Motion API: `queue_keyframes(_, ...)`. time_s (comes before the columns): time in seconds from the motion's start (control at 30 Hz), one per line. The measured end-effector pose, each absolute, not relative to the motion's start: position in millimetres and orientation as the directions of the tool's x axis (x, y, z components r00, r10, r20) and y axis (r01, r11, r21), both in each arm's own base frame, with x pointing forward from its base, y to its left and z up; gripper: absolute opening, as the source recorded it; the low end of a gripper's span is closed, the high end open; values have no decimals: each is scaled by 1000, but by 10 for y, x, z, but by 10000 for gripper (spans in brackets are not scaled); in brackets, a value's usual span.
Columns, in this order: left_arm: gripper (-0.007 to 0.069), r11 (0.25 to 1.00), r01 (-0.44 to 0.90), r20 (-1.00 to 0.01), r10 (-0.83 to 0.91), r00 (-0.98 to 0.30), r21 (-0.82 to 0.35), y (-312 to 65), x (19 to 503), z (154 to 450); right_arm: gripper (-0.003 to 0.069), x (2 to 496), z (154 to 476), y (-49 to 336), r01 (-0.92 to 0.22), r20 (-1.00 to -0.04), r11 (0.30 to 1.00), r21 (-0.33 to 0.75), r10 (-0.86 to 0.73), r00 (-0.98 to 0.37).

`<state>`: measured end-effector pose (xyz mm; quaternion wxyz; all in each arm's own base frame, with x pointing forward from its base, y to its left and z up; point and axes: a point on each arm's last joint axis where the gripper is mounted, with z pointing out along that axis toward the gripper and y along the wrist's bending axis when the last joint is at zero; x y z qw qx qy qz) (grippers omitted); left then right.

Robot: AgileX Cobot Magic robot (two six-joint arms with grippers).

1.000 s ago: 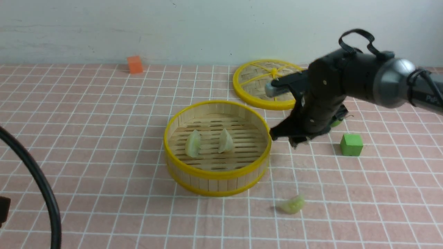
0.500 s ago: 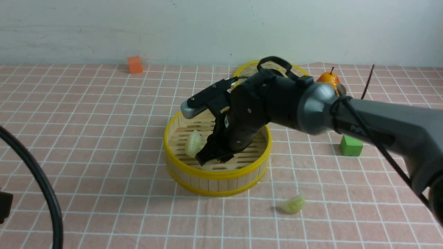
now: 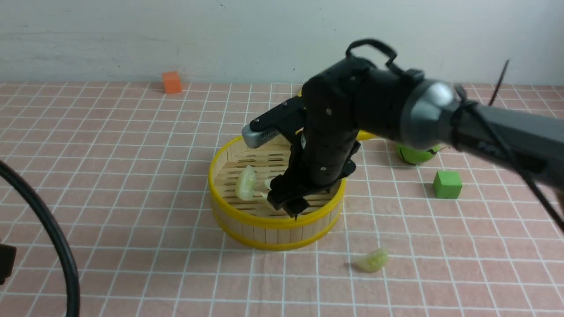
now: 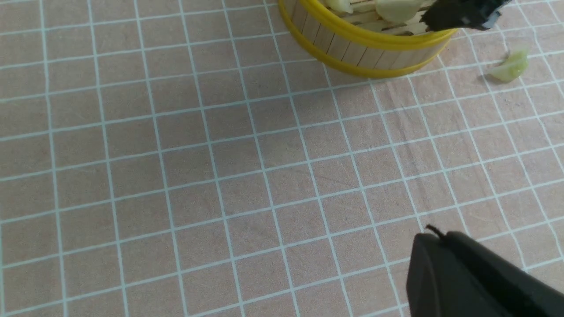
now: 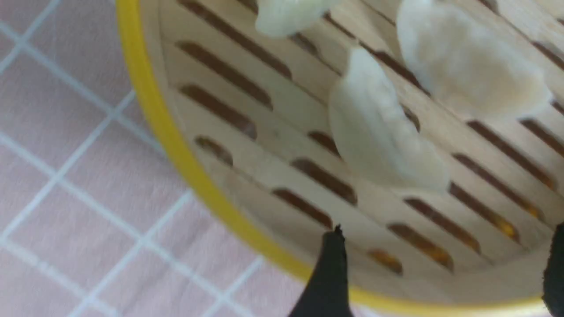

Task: Put the dumplings into the steamer on the table with the pink tablecloth.
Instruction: 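Reach for and grasp a dumpling lying on the table beside the steamer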

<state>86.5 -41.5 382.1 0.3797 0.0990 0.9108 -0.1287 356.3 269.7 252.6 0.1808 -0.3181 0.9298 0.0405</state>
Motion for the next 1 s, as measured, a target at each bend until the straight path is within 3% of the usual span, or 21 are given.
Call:
queue_keyframes(0.07,-10,947,278,-717,83,-692,-159,-415,865,3821,593,3390,2811,2586,-643,-317,765,-35,-619,-719)
queue_keyframes(0.23,-6,947,279,-717,83,-692,-159,-416,865,3821,545,3186,3076,2438,-653,-310,757,-31,-628,-714)
queue_keyframes(0.5,-3,945,281,-713,82,-696,-166,-420,860,3819,503,2903,2632,2178,-504,-149,864,8,-497,-855)
queue_keyframes(0.57,-3,945,281,-711,81,-699,-168,-422,857,3817,503,2922,2544,2140,-458,-156,889,17,-450,-879)
queue_keyframes(0.67,0,942,284,-705,79,-705,-178,-425,842,3806,503,3093,2381,1950,-263,-197,963,54,-248,-948)
queue_keyframes(0.8,1,940,288,-706,76,-704,-186,-417,811,3773,503,3277,2247,1788,-91,-234,991,97,-66,-970)
queue_keyframes(1.0,3,940,288,-705,77,-705,-185,-406,790,3647,503,3408,1994,1768,-6,-221,994,109,18,-975)
